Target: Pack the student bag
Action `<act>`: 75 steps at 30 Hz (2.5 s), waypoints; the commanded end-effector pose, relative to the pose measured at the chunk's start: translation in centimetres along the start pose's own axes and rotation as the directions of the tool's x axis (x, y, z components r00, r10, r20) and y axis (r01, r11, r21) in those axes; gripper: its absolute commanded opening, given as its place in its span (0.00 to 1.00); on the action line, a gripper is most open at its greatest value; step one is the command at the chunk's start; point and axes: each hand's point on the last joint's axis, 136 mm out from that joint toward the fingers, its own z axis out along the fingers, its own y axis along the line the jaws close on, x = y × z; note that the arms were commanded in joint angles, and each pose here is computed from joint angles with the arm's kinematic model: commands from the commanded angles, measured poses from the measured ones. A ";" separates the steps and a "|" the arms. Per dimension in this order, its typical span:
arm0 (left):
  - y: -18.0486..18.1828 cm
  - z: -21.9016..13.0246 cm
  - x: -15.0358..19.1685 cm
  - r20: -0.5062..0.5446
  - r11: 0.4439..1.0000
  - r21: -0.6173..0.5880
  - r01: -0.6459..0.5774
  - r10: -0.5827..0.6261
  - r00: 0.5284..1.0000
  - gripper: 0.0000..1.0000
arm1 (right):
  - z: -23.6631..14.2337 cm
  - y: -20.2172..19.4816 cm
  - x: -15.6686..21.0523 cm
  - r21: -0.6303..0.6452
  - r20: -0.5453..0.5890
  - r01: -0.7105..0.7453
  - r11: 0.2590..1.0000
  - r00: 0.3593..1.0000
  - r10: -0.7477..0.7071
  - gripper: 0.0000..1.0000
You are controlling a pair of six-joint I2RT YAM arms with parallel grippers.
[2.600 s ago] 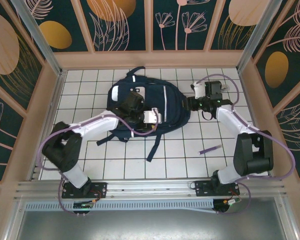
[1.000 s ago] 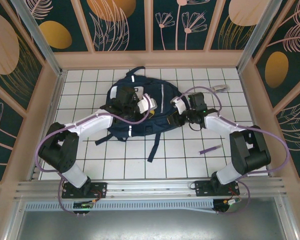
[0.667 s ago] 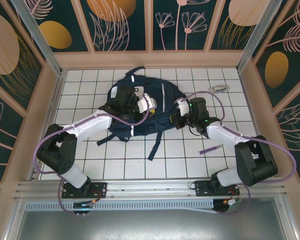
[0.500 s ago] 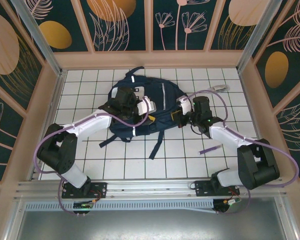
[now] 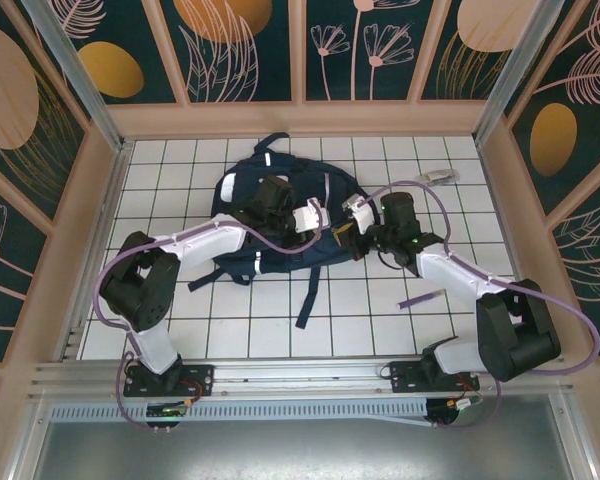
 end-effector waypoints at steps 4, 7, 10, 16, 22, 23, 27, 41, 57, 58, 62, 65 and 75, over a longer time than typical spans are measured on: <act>0.1 -2.9 2.7 -0.060 0.998 -0.025 -0.063 0.062 0.996 0.00 | -2.8 -9.3 1.6 0.434 -0.092 -0.033 0.900 0.992 0.081 0.00; -1.0 -3.5 3.3 -0.063 0.992 -0.002 -0.124 0.123 0.990 0.00 | -3.7 -11.7 2.2 0.508 -0.084 -0.070 0.859 0.988 0.131 0.00; -1.7 -3.8 4.5 -0.089 0.983 0.023 -0.179 0.181 0.979 0.00 | -4.2 -13.3 1.9 0.538 -0.039 -0.110 0.836 0.987 0.155 0.00; -1.8 -5.5 6.2 -0.086 0.978 0.015 -0.209 0.210 0.974 0.00 | -3.8 -14.1 1.4 0.487 -0.007 -0.136 0.863 0.987 0.160 0.00; -1.4 -7.4 5.1 -0.015 0.971 -0.049 -0.236 0.235 0.972 0.00 | -1.8 -8.1 -0.7 0.186 -0.001 -0.073 0.980 0.997 0.074 0.30; -1.5 -7.5 5.0 -0.010 0.972 -0.044 -0.232 0.232 0.973 0.00 | -1.7 -7.0 -1.4 0.139 0.007 -0.092 0.986 0.996 0.092 0.43; -1.7 -7.5 4.1 0.032 0.978 -0.016 -0.206 0.207 0.978 0.00 | -1.5 -2.5 -2.9 -0.042 -0.025 -0.170 0.985 0.985 0.169 0.55; -2.3 -7.7 2.4 0.135 0.982 0.000 -0.187 0.186 0.973 0.00 | 1.6 0.8 1.1 -0.198 -0.287 -0.344 0.918 0.916 0.281 0.52; -2.5 -7.8 3.1 0.132 0.984 0.000 -0.179 0.178 0.975 0.00 | 1.4 -3.8 1.2 0.074 -0.222 -0.232 0.970 0.944 0.243 0.00; -2.8 -7.9 3.2 0.135 0.982 0.018 -0.187 0.183 0.974 0.00 | 0.9 -6.4 1.8 0.220 -0.214 -0.211 0.952 0.942 0.258 0.00; -4.0 -7.9 3.8 0.134 0.977 0.074 -0.201 0.190 0.973 0.00 | -0.5 -12.2 2.7 0.502 -0.137 -0.199 0.842 0.943 0.305 0.00; -4.9 -8.0 3.9 0.152 0.971 0.094 -0.218 0.202 0.967 0.00 | -0.3 -15.1 1.6 0.556 0.002 -0.280 0.782 0.942 0.335 0.00; -4.0 -10.0 4.6 0.164 0.988 0.098 -0.120 0.103 0.981 0.00 | 0.6 -17.7 1.7 0.555 0.108 -0.334 0.762 0.937 0.332 0.00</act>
